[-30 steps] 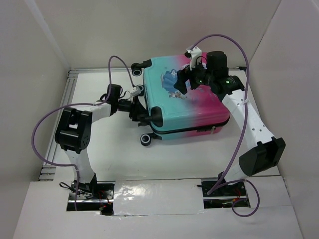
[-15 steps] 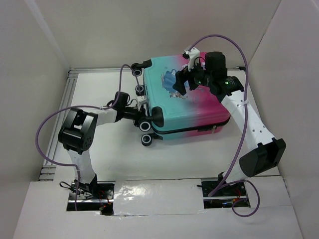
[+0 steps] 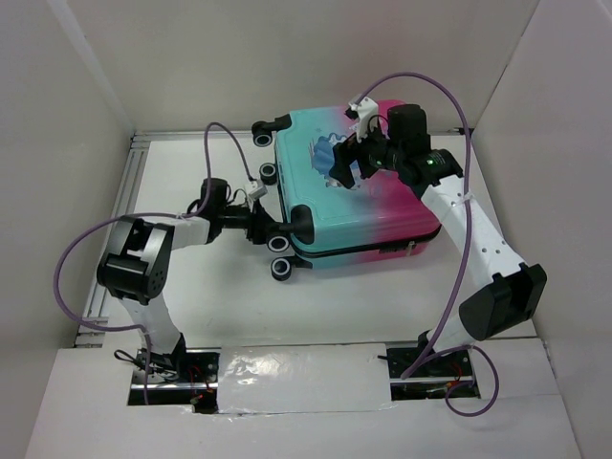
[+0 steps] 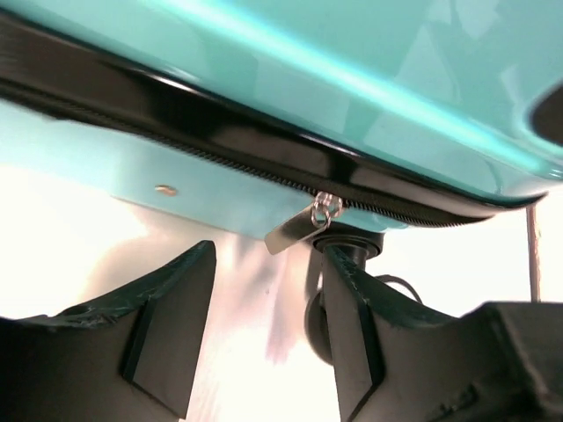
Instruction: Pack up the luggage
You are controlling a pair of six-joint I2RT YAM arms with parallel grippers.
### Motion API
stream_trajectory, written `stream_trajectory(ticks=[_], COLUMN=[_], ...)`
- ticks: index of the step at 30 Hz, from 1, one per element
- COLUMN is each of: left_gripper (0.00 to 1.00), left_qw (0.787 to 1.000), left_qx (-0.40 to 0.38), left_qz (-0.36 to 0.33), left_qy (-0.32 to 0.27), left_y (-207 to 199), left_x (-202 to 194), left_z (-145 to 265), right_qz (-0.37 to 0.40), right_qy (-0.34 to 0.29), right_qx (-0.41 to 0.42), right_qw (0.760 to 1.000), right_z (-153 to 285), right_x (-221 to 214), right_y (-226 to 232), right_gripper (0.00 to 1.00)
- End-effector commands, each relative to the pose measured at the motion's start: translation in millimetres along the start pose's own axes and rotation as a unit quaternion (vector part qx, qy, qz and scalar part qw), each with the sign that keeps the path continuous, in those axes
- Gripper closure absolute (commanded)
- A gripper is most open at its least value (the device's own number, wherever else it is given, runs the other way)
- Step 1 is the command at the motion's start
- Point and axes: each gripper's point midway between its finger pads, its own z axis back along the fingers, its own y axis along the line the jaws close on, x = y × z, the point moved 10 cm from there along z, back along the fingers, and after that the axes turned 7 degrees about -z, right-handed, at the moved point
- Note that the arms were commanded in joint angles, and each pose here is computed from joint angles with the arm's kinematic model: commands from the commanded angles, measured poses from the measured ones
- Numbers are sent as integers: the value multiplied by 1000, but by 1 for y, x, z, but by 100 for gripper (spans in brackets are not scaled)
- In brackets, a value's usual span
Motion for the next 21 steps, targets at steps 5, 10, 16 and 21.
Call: stream_trajectory(ticks=[5, 10, 16, 21], left_gripper=[35, 35, 35, 44], left_qw=[995, 995, 993, 996], left_qx=[-17, -27, -26, -20], left_qz=[-77, -77, -90, -76], left_qy=[-60, -61, -65, -53], left_y=[1, -2, -5, -5], left_x=[35, 36, 40, 34], left_z=[17, 10, 3, -11], right_qz=[10, 14, 14, 7], right_qy=[-1, -5, -5, -1], right_qx=[3, 7, 7, 7], right_qw=[1000, 1000, 1000, 1000], right_z=[3, 2, 2, 1], right_x=[1, 3, 3, 0], right_y=[6, 9, 9, 9], right_gripper=[4, 4, 4, 4])
